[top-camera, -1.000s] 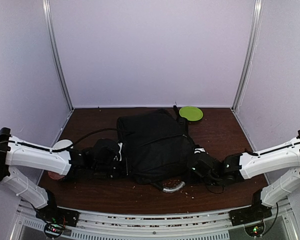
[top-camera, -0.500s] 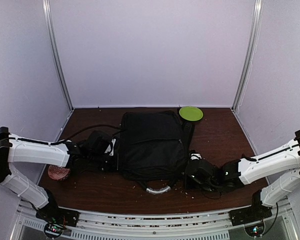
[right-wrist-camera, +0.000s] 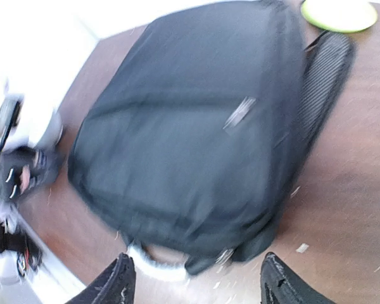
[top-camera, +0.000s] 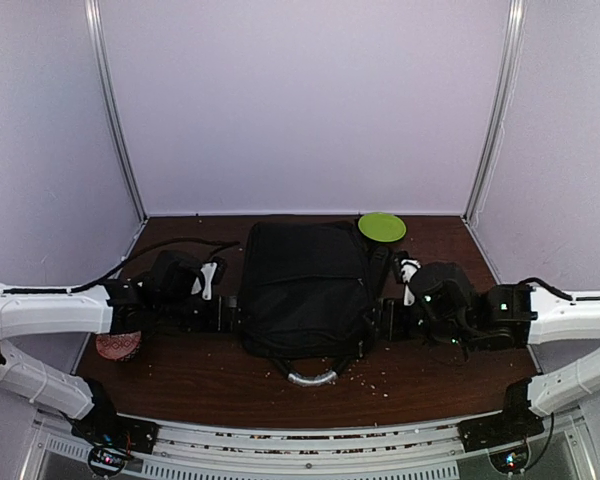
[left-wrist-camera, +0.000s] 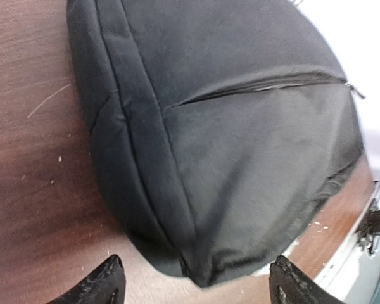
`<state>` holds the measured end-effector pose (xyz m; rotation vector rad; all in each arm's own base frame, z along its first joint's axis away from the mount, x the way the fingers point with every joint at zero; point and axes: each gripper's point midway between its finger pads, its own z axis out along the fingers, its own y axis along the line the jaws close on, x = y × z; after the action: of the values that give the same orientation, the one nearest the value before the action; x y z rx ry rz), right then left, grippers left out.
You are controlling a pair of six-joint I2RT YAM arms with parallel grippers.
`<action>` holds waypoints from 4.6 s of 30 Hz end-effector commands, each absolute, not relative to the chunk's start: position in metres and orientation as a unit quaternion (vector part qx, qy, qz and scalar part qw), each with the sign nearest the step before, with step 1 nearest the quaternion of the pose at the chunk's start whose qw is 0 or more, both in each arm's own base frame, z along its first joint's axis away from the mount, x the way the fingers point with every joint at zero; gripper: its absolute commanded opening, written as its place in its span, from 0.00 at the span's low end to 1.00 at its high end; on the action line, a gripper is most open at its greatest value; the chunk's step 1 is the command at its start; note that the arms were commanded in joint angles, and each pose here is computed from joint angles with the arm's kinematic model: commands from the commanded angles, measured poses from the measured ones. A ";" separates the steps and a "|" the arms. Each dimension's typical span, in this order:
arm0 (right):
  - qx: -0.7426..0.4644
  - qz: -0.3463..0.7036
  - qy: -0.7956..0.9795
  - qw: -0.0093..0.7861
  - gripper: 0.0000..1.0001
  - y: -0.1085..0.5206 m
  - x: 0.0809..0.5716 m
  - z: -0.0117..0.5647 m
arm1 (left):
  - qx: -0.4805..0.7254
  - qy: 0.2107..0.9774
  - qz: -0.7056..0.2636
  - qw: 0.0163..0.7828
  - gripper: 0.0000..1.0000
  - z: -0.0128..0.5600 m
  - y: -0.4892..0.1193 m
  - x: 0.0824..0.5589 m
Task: Pack the student bag
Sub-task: Zip the student bag at the center of the board.
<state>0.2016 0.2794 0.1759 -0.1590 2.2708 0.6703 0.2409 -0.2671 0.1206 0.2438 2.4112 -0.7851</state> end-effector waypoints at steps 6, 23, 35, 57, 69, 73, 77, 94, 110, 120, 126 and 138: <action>-0.013 0.270 0.878 0.396 0.67 0.271 0.270 0.168 | 0.050 0.894 -0.298 0.332 0.86 0.132 -0.253 0.251; 0.004 0.375 0.875 0.308 0.00 0.368 0.250 0.137 | 0.010 0.894 -0.319 0.314 0.68 0.111 -0.263 0.350; -0.090 0.351 0.861 0.356 0.73 0.368 0.227 0.200 | 0.040 0.880 -0.260 0.395 0.80 0.178 -0.218 0.357; 0.106 0.366 0.848 0.368 0.64 0.276 0.264 0.149 | 0.316 0.869 -0.071 0.375 0.72 0.180 -0.365 0.226; 0.091 0.361 0.859 0.351 0.63 0.258 0.241 0.113 | 0.378 0.866 -0.076 0.319 0.61 0.137 -0.417 0.221; 0.079 0.368 0.860 0.345 0.61 0.263 0.239 0.111 | 0.360 0.875 -0.021 0.322 0.37 0.119 -0.407 0.233; 0.063 0.372 0.860 0.344 0.58 0.268 0.238 0.111 | 0.341 0.882 -0.026 0.324 0.00 0.120 -0.401 0.240; -0.029 0.406 0.833 0.375 0.61 0.274 0.216 0.109 | 0.360 0.822 -0.346 0.274 0.05 0.182 -0.501 0.212; -0.147 0.301 0.872 0.358 0.57 0.319 0.168 0.108 | 0.073 0.883 -0.304 0.349 0.83 0.158 -0.321 0.204; -0.145 0.242 0.886 0.367 0.45 0.360 0.173 0.096 | -0.012 0.897 -0.352 0.267 0.77 0.106 -0.322 0.214; -0.151 0.197 0.903 0.351 0.46 0.364 0.175 0.077 | -0.022 0.891 -0.372 0.259 0.78 0.098 -0.330 0.221; -0.159 0.161 0.912 0.341 0.47 0.370 0.178 0.068 | -0.022 0.899 -0.361 0.248 0.73 0.083 -0.324 0.217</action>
<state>0.1739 0.3746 0.0688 -0.4334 2.3731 0.4896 0.2144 -0.3228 0.0825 -0.0517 2.4670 -0.9599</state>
